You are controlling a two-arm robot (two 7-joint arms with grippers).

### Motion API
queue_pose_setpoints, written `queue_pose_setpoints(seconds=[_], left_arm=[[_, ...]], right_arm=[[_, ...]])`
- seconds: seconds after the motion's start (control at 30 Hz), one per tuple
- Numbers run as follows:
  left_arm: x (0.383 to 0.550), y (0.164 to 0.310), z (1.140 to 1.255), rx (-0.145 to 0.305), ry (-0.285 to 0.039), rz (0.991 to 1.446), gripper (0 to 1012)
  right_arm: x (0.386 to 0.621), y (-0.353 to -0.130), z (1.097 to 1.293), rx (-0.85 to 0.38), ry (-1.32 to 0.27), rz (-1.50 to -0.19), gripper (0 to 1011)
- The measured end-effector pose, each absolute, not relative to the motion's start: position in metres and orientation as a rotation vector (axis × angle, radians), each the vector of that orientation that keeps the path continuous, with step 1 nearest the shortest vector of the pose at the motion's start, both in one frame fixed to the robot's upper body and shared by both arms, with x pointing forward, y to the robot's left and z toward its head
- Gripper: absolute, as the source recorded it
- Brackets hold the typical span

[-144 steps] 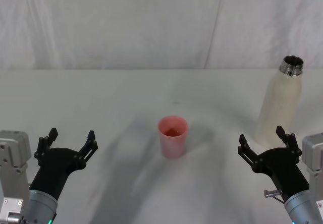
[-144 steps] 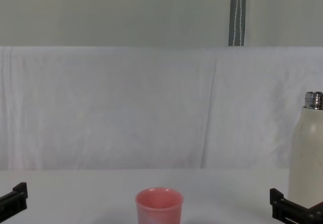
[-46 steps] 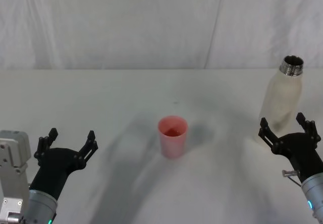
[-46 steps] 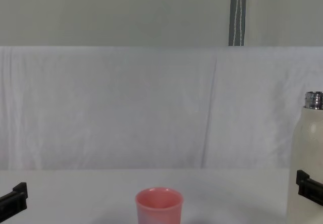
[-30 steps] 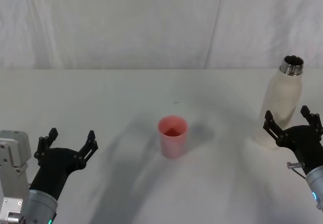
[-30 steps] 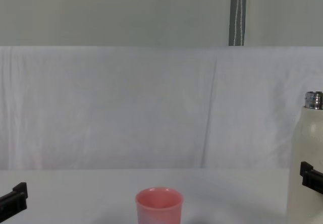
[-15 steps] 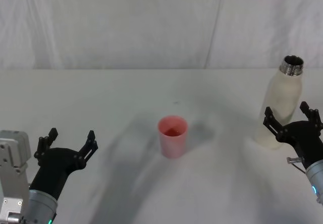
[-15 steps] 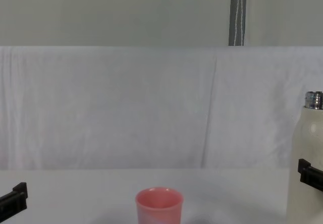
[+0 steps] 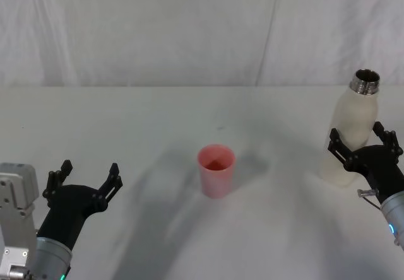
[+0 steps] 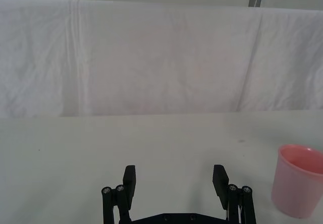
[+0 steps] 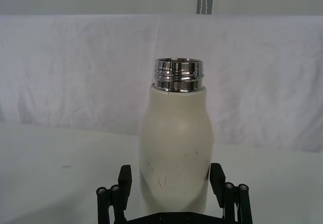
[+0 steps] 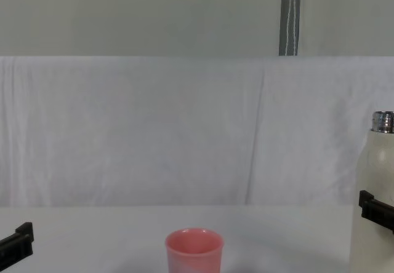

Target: Grasp the thermos with one hand and pour water into the cup lid.

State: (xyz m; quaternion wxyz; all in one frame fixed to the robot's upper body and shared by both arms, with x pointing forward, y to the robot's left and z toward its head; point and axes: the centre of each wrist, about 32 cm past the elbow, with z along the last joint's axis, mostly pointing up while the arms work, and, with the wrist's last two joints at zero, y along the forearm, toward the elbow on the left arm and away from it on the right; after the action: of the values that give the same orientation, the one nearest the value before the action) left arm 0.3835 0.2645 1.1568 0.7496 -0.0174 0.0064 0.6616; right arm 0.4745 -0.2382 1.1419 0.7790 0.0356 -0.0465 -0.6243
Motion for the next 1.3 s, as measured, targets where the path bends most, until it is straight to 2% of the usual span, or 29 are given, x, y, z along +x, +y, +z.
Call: queue_pose_setpoints(seconds=[1.3], left_arm=[[0.384, 0.265, 1.157, -0.038, 0.014, 1.446, 1001]], right_arm=[[0.505, -0.241, 1.141, 0.074, -0.1, -1.325, 1001]])
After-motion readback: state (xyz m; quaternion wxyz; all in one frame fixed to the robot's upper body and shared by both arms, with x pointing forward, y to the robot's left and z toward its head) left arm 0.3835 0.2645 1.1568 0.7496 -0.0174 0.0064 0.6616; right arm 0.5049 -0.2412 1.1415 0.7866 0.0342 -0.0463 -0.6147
